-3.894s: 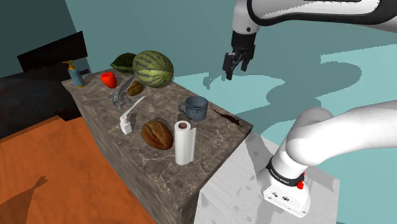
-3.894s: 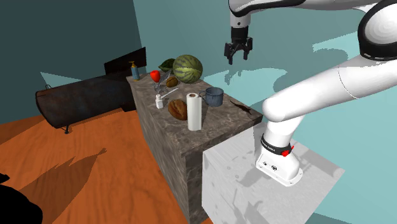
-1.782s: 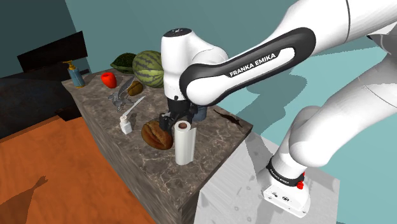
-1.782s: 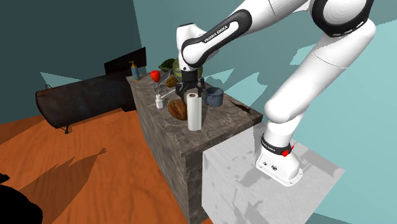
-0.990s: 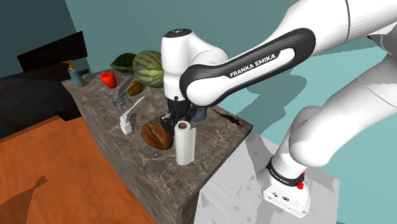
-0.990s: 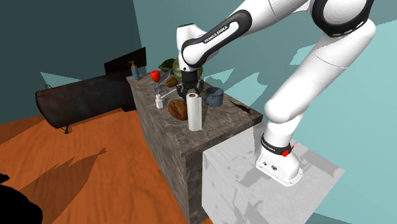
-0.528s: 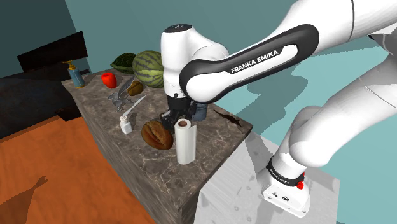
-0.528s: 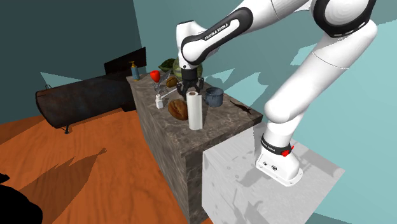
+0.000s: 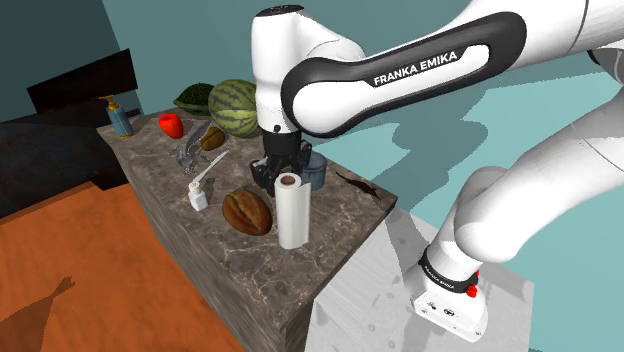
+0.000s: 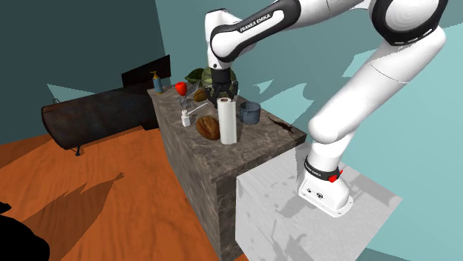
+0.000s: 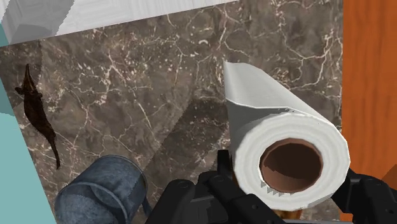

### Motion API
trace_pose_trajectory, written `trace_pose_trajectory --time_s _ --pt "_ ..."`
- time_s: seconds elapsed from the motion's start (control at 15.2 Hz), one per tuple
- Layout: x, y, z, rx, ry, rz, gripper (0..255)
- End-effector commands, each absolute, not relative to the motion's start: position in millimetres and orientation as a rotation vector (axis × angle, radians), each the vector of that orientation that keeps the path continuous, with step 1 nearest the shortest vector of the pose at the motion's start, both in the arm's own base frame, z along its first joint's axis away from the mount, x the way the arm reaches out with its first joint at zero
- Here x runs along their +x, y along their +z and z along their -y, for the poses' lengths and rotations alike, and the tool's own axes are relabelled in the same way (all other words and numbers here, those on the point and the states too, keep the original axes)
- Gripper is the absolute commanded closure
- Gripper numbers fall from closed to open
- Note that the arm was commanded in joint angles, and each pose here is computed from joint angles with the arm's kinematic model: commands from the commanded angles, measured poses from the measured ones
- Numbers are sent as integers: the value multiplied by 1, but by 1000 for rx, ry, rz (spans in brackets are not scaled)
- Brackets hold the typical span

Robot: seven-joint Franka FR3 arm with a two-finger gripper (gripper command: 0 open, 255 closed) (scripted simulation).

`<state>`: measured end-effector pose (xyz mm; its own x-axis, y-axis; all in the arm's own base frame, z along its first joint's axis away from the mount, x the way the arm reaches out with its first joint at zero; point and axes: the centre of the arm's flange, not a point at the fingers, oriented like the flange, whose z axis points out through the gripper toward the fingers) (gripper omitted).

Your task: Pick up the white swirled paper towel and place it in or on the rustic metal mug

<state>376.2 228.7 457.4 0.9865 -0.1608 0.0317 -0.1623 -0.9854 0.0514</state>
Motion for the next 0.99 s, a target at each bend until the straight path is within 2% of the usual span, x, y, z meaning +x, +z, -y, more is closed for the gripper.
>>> trace_pose_trajectory --time_s 0.0,0.92 --pt "376 468 -230 3077 42 250 255" --pt "376 542 -230 3077 42 250 255"
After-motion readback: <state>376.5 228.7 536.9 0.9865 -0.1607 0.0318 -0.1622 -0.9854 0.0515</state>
